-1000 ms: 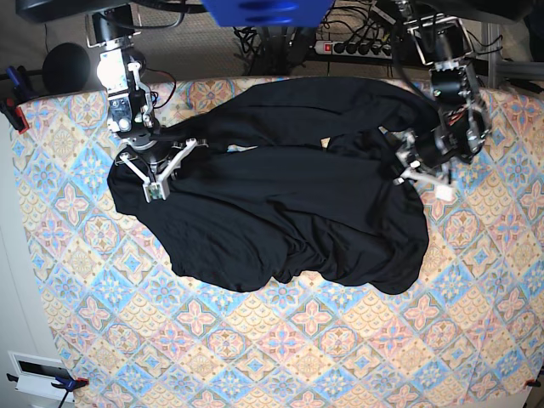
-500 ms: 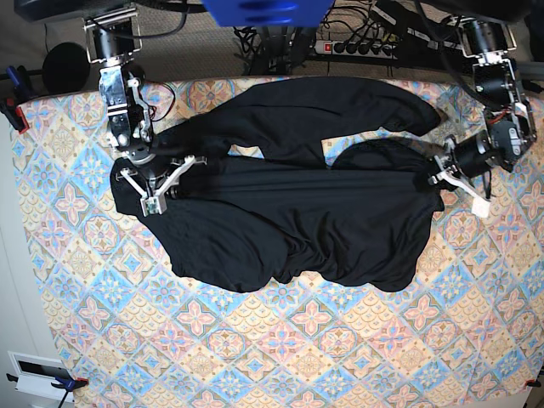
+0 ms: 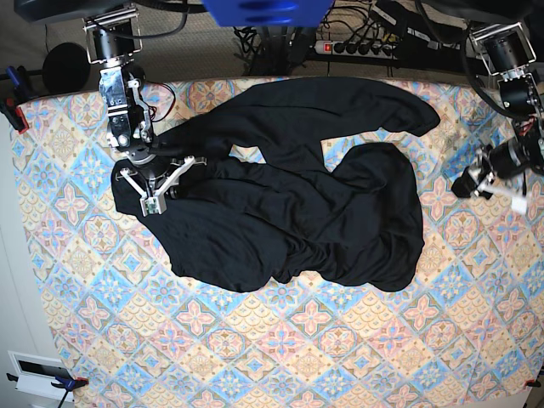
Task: Layout the t-shirt on the table in an organized manner, then fold the t-shirt properly
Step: 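Grasp the shirt fabric with both grippers and pull it apart, then regrasp the shirt edge with the left gripper near the collar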
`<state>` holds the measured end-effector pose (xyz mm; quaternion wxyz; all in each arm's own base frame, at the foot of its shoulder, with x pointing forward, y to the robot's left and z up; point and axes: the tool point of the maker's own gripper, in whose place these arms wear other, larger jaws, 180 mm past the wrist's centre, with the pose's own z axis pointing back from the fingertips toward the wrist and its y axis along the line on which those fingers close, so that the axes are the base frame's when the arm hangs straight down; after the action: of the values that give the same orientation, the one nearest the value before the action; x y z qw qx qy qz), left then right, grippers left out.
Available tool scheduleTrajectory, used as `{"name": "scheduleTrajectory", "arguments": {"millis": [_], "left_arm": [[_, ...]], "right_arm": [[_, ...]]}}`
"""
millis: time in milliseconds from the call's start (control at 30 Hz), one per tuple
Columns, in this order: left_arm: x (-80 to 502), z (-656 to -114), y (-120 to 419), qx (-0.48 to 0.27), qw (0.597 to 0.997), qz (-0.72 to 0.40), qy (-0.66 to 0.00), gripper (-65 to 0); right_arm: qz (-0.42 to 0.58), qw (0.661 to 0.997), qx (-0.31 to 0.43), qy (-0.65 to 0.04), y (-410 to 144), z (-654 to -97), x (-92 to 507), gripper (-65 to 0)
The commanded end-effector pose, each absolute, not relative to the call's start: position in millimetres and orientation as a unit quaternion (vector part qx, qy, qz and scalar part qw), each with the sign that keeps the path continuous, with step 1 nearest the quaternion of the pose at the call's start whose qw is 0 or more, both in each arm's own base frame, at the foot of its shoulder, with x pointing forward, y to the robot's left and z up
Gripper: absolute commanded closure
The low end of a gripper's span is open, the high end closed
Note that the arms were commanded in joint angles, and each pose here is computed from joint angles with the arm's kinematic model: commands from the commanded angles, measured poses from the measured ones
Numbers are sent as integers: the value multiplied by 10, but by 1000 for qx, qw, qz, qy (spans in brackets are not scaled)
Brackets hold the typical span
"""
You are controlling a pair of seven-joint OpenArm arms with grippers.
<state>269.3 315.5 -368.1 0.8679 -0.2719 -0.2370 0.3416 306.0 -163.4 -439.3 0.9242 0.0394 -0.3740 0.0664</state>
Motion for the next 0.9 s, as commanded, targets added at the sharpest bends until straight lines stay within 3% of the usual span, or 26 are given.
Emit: {"name": "scheduleTrajectory", "arguments": {"millis": [0,100,200,400,633,867], "left_arm": [[2772,-3523,3259,-285,852,350,-265,-266],[2690,-3509,3288,-310,828,378,-275,-264],[2601,-3489,3043,-367,819,366,-246,-264],[2605,-3567,2226,-385,862,266,-195,-269],[2644,-3447,1494,-306,924,94,-208,-269],[2510,-3653,1283,-206,960,-6,-189,-270]], "right_arm": [[67,946,8,-317,-1797,-4590,2867,-26],[67,946,8,-317,-1797,-4590,2867,-26],[67,946,8,-318,-1796,-4588,2869,-26],[63,946,15,-319,-1731,-4597,2869,-26],[63,945,15,-319,-1729,-4592,2871,-26],[63,945,15,-319,-1729,-4592,2871,-26]]}}
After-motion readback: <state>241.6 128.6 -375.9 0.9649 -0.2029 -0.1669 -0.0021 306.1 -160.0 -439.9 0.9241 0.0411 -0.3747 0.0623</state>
